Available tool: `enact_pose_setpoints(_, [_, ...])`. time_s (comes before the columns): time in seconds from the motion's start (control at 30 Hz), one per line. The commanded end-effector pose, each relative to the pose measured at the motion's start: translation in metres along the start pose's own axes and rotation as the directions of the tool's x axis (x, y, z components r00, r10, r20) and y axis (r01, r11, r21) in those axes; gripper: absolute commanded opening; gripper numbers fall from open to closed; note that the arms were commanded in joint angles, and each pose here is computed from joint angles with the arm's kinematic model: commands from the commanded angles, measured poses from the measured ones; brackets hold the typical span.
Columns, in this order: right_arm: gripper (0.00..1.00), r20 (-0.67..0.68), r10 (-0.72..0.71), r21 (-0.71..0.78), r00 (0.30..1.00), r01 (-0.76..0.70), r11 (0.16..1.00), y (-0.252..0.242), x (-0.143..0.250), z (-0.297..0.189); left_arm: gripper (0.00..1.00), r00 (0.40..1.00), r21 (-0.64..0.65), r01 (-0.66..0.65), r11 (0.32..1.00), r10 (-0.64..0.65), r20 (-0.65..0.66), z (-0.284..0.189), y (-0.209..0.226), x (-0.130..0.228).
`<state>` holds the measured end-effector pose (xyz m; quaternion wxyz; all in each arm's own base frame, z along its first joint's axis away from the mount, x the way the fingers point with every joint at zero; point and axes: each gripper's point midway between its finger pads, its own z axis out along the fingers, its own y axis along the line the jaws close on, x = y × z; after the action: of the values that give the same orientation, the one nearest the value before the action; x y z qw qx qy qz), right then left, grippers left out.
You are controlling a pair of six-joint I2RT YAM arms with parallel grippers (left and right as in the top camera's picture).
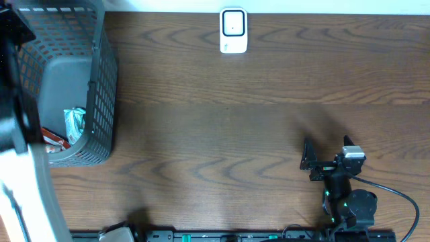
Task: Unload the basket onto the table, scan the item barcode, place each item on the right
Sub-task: 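Carry the purple box out and set it on the table centre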
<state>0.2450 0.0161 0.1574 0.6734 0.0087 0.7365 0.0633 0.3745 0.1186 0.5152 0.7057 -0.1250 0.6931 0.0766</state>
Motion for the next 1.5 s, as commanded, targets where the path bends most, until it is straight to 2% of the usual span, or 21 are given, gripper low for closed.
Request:
enact_pose_setpoints(0.0, [0.99,0.001,-0.009,-0.004,1.0,0.009,1.0,0.001,0.001,0.0,0.07,0.994,0.333,0.111,0.936,-0.106,-0.035,-0.023,-0.083,-0.004])
enact_pose_setpoints(0.07, [0.99,0.001,-0.009,-0.004,1.0,0.009,1.0,0.001,0.001,0.0,0.08,0.997,0.417,0.067,0.906,-0.052,-0.049,-0.033,-0.116,0.003])
enact_pose_setpoints(0.2, [0.99,0.001,-0.009,-0.004,1.0,0.009,1.0,0.001,0.001,0.0,0.07,0.976,0.593,-0.148,0.791,0.214,-0.042,-0.046,-0.19,0.048])
enact_pose_setpoints(0.37, [0.99,0.001,-0.009,-0.004,1.0,0.009,1.0,0.001,0.001,0.0,0.08,0.867,0.687,-0.287,0.668,0.486,-0.11,-0.046,-0.263,0.14])
enact_pose_setpoints(0.6, [0.99,0.001,-0.009,-0.004,1.0,0.009,1.0,0.001,0.001,0.0,0.08,0.732,0.824,-0.256,0.506,0.658,-0.177,-0.055,-0.351,0.263])
enact_pose_setpoints(0.77, [0.99,0.001,-0.009,-0.004,1.0,0.009,1.0,0.001,0.001,0.0,0.08,0.652,0.871,-0.224,0.436,0.732,-0.199,-0.059,-0.389,0.342])
enact_pose_setpoints(0.87, [0.99,0.001,-0.009,-0.004,1.0,0.009,1.0,0.001,0.001,0.0,0.08,0.625,0.888,-0.211,0.409,0.755,-0.199,-0.064,-0.405,0.374])
enact_pose_setpoints(0.9, [0.99,0.001,-0.009,-0.004,1.0,0.009,1.0,0.001,0.001,0.0,0.13,0.62,0.892,-0.209,0.401,0.76,-0.196,-0.066,-0.409,0.381])
enact_pose_setpoints(0.93, [0.99,0.001,-0.009,-0.004,1.0,0.009,1.0,0.001,0.001,0.0,0.24,0.616,0.897,-0.207,0.391,0.764,-0.191,-0.069,-0.413,0.388])
enact_pose_setpoints(0.97, [0.99,0.001,-0.009,-0.004,1.0,0.009,1.0,0.001,0.001,0.0,0.42,0.614,0.901,-0.206,0.382,0.767,-0.185,-0.073,-0.418,0.392])
enact_pose_setpoints(1.0, [0.99,0.001,-0.009,-0.004,1.0,0.009,1.0,0.001,0.001,0.0,0.55,0.614,0.904,-0.206,0.375,0.769,-0.179,-0.075,-0.421,0.394])
enact_pose_setpoints(1.1, [0.99,0.001,-0.009,-0.004,1.0,0.009,1.0,0.001,0.001,0.0,0.78,0.628,0.898,-0.235,0.372,0.763,-0.152,-0.074,-0.427,0.388])
enact_pose_setpoints(1.13, [0.99,0.001,-0.009,-0.004,1.0,0.009,1.0,0.001,0.001,0.0,0.8,0.635,0.876,-0.271,0.398,0.758,-0.148,-0.066,-0.425,0.382])
enact_pose_setpoints(1.2, [0.99,0.001,-0.009,-0.004,1.0,0.009,1.0,0.001,0.001,0.0,0.81,0.666,0.766,-0.394,0.508,0.732,-0.143,-0.036,-0.41,0.347])
enact_pose_setpoints(1.27, [0.99,0.0,-0.009,-0.004,1.0,0.009,1.0,0.001,0.001,0.0,0.81,0.704,0.683,-0.442,0.581,0.697,-0.137,-0.018,-0.396,0.314])
enact_pose_setpoints(1.37, [0.99,0.0,-0.009,-0.004,1.0,0.009,1.0,0.0,0.001,0.0,0.81,0.771,0.605,-0.445,0.66,0.626,-0.116,0.0,-0.37,0.26])
enact_pose_setpoints(1.47, [0.99,0.0,-0.009,-0.004,1.0,0.009,1.0,0.0,0.001,0.0,0.82,0.826,0.507,-0.434,0.745,0.554,-0.106,0.019,-0.321,0.202])
